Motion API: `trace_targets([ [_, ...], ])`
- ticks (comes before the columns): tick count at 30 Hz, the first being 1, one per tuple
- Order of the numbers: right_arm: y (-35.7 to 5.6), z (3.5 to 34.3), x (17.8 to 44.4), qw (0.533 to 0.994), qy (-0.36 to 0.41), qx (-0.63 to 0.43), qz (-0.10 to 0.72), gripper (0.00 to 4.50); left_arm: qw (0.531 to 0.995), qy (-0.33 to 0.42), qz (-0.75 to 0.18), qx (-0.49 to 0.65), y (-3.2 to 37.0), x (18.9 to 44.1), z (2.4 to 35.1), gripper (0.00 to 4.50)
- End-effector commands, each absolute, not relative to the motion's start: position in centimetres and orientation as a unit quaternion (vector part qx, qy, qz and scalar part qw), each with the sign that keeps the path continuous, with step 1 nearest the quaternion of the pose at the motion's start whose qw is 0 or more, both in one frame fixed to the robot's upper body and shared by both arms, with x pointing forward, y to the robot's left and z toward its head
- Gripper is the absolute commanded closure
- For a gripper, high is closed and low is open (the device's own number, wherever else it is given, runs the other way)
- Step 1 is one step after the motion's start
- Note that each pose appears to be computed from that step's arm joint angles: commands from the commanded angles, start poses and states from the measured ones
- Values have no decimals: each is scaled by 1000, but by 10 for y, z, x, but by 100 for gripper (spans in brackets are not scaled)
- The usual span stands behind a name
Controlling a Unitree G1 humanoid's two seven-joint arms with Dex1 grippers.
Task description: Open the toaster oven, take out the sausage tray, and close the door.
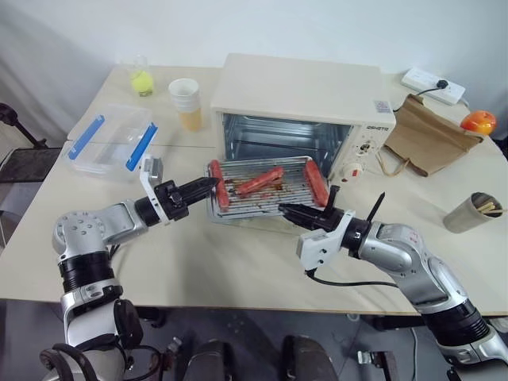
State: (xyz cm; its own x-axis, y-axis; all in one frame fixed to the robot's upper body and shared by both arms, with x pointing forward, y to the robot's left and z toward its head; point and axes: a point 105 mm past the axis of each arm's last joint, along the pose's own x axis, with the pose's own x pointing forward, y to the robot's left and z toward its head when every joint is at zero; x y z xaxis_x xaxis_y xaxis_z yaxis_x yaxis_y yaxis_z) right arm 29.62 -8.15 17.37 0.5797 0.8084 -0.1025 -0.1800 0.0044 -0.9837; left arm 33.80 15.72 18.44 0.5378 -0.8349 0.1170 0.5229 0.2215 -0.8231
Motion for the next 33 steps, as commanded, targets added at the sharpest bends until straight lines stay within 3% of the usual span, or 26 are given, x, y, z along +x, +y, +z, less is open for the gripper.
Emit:
trace_targets([
  [1,-85,183,297,657,-274,-601,363,450,773,132,-462,-414,165,333,203,231],
  [2,-85,183,297,657,-274,-601,363,450,777,134,-459,-410,168,333,201,200],
  [10,-85,183,297,658,-274,-599,365,450,799,161,-416,-403,181,339,187,200],
  [22,-83,186,297,654,-282,-598,368,450,772,190,-450,-406,151,340,178,200],
  [25,-83,187,297,654,-283,-598,367,450,773,192,-447,-407,149,343,178,258],
  [31,-83,189,296,654,-287,-597,366,450,767,210,-453,-403,141,344,174,429],
  [33,-83,189,296,654,-287,-596,366,450,758,212,-462,-408,134,344,177,449],
])
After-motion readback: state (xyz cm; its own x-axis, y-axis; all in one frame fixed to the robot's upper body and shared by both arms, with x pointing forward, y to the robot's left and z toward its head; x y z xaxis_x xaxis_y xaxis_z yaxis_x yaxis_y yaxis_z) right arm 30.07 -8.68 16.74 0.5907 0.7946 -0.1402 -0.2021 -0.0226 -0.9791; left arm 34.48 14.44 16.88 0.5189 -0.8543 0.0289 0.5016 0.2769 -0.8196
